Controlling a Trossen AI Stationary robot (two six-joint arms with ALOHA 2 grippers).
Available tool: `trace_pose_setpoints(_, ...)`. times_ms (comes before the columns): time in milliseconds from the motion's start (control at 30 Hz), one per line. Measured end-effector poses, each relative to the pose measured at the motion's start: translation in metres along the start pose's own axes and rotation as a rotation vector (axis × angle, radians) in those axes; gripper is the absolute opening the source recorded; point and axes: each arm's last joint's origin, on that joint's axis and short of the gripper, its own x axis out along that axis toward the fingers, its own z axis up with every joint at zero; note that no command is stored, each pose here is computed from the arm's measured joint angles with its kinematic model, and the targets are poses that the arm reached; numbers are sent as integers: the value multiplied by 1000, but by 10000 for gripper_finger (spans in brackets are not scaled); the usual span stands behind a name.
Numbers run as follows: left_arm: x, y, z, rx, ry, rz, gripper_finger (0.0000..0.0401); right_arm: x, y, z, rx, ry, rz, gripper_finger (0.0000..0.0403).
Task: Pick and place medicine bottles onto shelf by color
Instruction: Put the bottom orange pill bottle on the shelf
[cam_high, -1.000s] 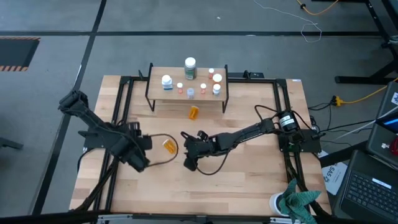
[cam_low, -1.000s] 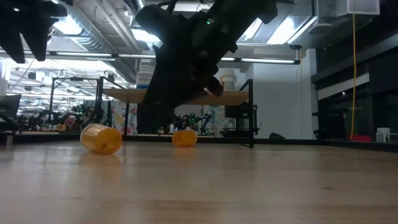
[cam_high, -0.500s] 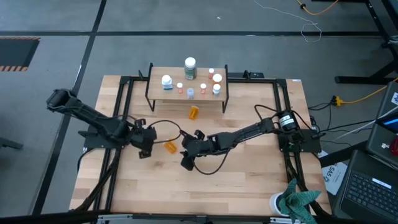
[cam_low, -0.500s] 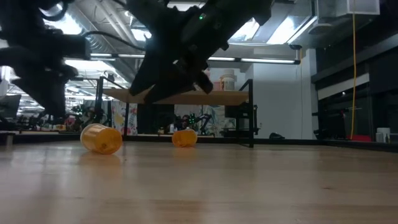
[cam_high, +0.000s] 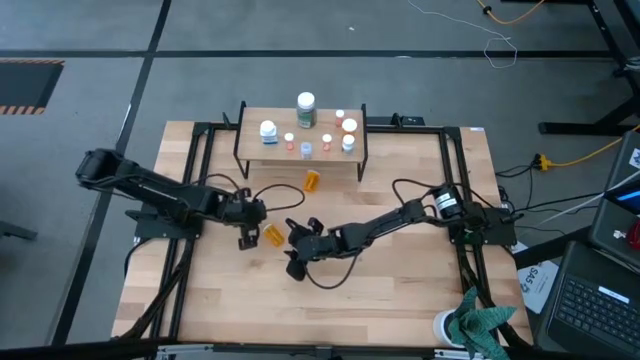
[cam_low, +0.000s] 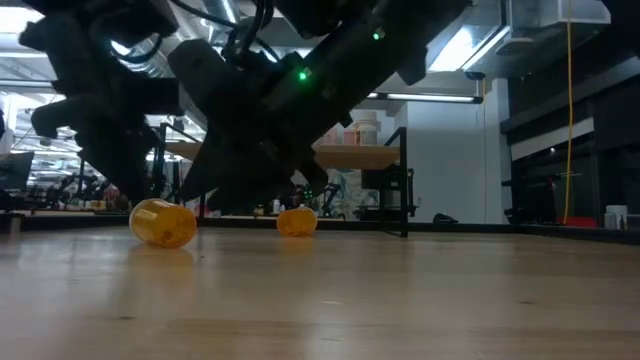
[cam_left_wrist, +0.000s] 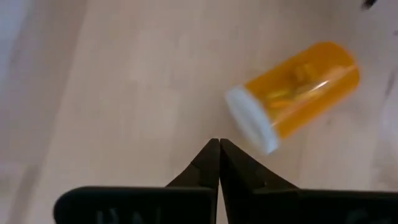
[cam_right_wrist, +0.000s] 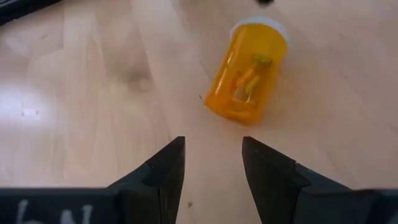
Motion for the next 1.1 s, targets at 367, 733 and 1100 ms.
trace_pose_setpoints(367, 15, -4, 6, -21, -9, -59, 1, 9, -9, -1, 7, -9, -26, 162)
trace_pose_setpoints(733, 1, -12, 34, -15, -112, -118, 0, 13, -21, 5, 5, 5, -27, 162)
trace_pose_setpoints(1100, -24, -28, 62, 32, -187, -190, 0, 14, -28, 6, -2, 11, -78, 162)
